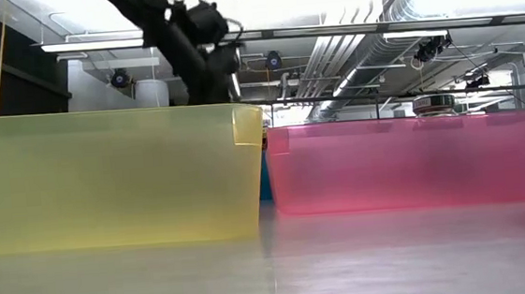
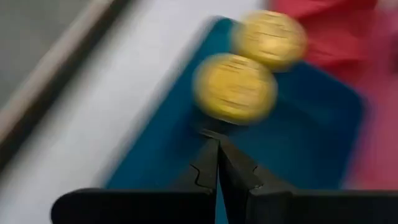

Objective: Sort spices by type
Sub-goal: Put the yellow spice bottle into the blue bin

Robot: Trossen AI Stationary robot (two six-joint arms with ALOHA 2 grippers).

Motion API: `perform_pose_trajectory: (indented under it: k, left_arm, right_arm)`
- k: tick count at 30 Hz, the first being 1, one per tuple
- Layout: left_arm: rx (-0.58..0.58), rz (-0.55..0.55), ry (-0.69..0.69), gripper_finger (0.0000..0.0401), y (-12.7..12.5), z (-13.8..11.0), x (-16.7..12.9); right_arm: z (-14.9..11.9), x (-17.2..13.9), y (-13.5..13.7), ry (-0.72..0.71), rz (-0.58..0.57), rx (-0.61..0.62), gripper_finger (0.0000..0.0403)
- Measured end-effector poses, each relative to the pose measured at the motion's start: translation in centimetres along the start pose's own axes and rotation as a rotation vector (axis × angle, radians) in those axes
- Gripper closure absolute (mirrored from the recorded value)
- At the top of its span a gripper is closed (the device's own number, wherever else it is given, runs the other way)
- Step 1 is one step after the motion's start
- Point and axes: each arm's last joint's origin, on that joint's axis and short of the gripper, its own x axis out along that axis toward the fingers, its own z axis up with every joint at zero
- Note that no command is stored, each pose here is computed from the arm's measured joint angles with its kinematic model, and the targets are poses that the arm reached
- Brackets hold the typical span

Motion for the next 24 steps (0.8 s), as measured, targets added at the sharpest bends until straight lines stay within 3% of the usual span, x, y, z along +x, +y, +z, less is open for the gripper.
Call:
perform_pose_trajectory:
  k: [7,12,19,24]
  left_arm:
    - [0.033,-0.141,-0.054,0.0401,-9.5,-0.8,-4.7]
    - [0.012,-0.147,-0.022,0.0401,-15.5,-4.1,-9.6]
    - [-0.083,-0.095,0.251,0.0391,-19.2,-11.5,-15.8]
    - [-0.034,-0.157,0.337,0.0343,-21.6,-15.1,-18.5]
  right_arm:
    - [1.0,-0.1,0.4,-0.09,0.041,-0.104,0.0402]
    - [1.6,-0.2,0.8,-0.145,0.122,-0.156,0.0402]
    - [1.2,-0.7,2.3,-0.096,0.345,-0.108,0.0402]
    - [0.6,-1.4,4.6,-0.061,0.42,-0.027,0.0402]
